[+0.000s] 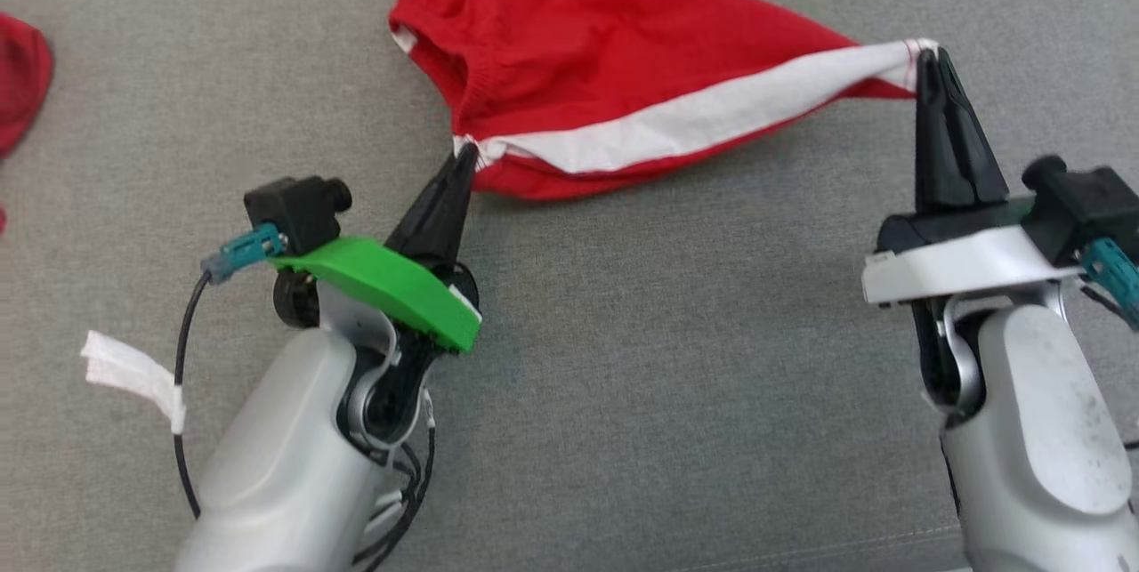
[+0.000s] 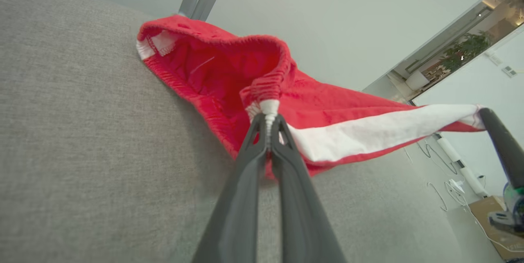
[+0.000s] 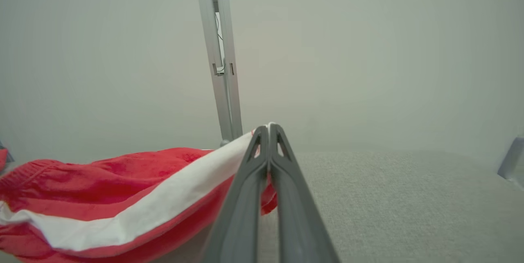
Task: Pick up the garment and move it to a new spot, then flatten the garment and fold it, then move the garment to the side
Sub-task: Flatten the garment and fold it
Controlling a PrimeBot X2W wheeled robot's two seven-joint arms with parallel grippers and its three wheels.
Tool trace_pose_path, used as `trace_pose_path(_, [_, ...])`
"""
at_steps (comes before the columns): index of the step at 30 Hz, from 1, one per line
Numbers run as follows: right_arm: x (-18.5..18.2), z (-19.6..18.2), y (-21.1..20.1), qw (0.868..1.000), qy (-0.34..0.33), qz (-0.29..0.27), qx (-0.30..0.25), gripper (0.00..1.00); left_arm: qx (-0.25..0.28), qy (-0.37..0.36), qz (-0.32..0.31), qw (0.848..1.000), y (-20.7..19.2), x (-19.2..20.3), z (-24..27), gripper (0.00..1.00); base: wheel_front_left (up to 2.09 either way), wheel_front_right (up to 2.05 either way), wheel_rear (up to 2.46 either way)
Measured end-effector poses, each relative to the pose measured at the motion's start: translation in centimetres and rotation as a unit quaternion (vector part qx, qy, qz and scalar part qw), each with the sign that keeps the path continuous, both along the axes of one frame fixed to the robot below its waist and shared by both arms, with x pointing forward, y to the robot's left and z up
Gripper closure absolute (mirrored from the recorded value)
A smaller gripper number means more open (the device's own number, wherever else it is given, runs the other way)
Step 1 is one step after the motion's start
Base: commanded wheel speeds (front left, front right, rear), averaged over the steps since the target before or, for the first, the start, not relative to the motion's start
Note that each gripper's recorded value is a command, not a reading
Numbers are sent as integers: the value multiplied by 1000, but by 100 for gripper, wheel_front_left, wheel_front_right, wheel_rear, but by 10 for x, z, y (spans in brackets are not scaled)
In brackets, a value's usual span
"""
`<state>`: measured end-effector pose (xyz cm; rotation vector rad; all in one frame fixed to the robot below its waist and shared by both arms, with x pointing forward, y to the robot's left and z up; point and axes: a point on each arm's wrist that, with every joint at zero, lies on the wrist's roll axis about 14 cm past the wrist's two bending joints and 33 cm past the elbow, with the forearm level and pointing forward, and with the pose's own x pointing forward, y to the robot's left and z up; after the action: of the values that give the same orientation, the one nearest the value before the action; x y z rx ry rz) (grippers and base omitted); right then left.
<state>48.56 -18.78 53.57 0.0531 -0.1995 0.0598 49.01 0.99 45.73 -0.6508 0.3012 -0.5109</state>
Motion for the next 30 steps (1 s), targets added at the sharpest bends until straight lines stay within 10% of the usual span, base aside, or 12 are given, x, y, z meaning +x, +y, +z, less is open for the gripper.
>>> trace_pose_path(17, [-136,-2,-45,997,14,-75,22,100,-68,-13,17,997,22,-143,62,100,0,0,0])
trace_pose_path(30, [-104,-30,-33,997,56,-56,15,100,-89,60,-2,994,-2,-157,31,100,0,0,0])
